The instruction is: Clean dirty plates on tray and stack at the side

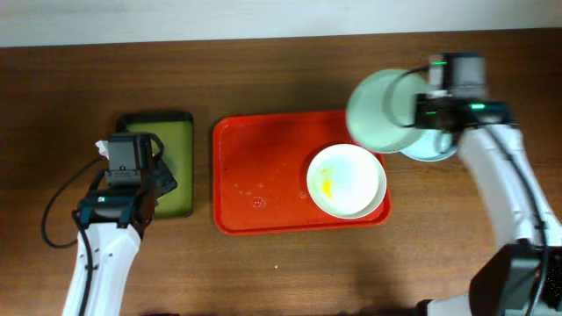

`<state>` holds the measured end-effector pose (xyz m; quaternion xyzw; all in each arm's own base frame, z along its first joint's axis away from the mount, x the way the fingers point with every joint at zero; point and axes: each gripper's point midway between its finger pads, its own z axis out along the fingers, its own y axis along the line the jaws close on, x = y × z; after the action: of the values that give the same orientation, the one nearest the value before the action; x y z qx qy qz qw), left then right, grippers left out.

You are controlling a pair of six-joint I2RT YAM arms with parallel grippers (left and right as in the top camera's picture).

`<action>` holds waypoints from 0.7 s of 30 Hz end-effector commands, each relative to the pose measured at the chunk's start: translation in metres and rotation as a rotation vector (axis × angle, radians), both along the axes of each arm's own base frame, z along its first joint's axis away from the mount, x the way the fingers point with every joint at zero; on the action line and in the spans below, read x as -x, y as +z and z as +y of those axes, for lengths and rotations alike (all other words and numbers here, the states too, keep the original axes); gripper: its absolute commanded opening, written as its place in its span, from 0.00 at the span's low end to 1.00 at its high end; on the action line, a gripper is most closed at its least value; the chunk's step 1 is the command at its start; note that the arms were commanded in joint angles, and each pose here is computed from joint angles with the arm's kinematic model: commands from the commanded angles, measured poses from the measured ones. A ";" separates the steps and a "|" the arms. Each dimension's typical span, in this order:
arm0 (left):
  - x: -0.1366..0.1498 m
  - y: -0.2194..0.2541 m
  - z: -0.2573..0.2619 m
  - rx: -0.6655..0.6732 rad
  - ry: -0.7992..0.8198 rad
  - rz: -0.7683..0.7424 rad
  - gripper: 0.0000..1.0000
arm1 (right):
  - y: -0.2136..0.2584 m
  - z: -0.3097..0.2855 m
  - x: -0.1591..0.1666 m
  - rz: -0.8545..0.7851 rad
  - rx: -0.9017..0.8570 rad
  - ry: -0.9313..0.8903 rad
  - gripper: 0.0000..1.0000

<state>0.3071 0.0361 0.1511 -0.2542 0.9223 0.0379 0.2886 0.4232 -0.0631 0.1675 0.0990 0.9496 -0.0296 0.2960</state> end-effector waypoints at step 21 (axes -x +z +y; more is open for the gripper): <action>-0.006 -0.012 -0.002 0.015 -0.008 0.023 0.00 | -0.111 -0.080 -0.003 0.120 -0.333 -0.221 0.23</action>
<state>0.3132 0.0340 0.1417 -0.2524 0.9260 0.0346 0.2788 0.4147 -0.1662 0.0457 0.2796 0.9353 0.0758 0.2031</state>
